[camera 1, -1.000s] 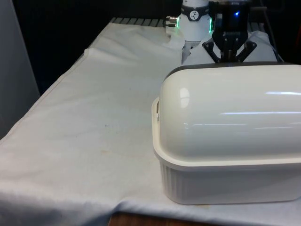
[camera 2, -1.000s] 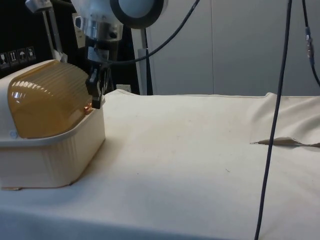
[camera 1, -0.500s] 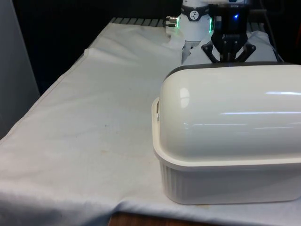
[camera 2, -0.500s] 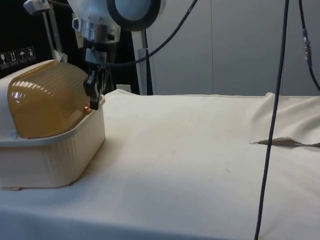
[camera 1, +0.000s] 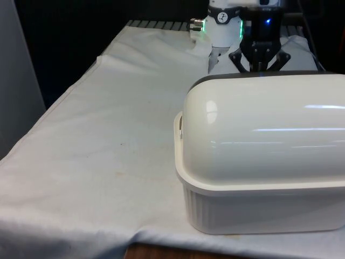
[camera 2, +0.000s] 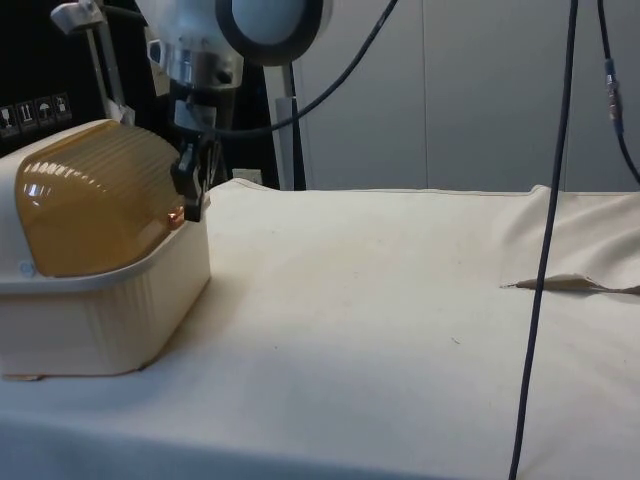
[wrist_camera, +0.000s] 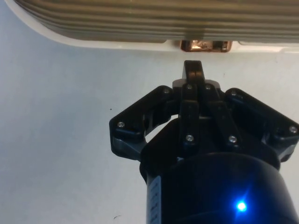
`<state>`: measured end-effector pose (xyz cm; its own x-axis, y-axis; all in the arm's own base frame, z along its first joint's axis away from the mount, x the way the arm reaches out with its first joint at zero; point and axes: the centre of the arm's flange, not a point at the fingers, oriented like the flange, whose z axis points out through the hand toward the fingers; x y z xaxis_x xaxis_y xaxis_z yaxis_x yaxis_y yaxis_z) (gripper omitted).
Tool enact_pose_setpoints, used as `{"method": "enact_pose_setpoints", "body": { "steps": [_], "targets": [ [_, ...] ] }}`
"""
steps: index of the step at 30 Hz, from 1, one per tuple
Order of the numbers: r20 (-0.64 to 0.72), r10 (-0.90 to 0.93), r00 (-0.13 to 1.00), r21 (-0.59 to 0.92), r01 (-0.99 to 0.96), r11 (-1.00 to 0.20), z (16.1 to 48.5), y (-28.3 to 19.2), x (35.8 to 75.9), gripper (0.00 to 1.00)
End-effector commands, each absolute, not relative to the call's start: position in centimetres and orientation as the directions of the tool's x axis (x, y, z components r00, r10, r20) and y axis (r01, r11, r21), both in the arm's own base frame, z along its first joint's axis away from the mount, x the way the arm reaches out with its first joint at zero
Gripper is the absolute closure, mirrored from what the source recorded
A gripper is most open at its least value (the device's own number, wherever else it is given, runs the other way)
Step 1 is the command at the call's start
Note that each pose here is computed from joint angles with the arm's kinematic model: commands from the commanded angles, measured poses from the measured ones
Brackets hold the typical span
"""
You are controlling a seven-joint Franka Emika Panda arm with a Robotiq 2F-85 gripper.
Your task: Open the lid, then close it.
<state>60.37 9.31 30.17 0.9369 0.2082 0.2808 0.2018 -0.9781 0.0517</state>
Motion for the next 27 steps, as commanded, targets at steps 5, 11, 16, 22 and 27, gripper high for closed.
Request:
{"method": "enact_pose_setpoints", "body": {
  "steps": [5,11,16,22,27],
  "targets": [
    [0.283,0.209,0.936,0.052,0.203,-0.978,30.11,9.17,60.31,1.0],
    [0.285,0.209,0.936,0.052,0.203,-0.978,29.99,9.23,60.62,1.0],
    [0.283,0.207,0.937,0.051,0.201,-0.978,29.59,9.19,60.82,1.0],
    [0.284,0.208,0.936,0.053,0.201,-0.978,29.74,9.22,60.92,1.0],
    [0.287,0.207,0.935,0.054,0.2,-0.978,30.02,9.18,60.96,1.0]
  ]
}}
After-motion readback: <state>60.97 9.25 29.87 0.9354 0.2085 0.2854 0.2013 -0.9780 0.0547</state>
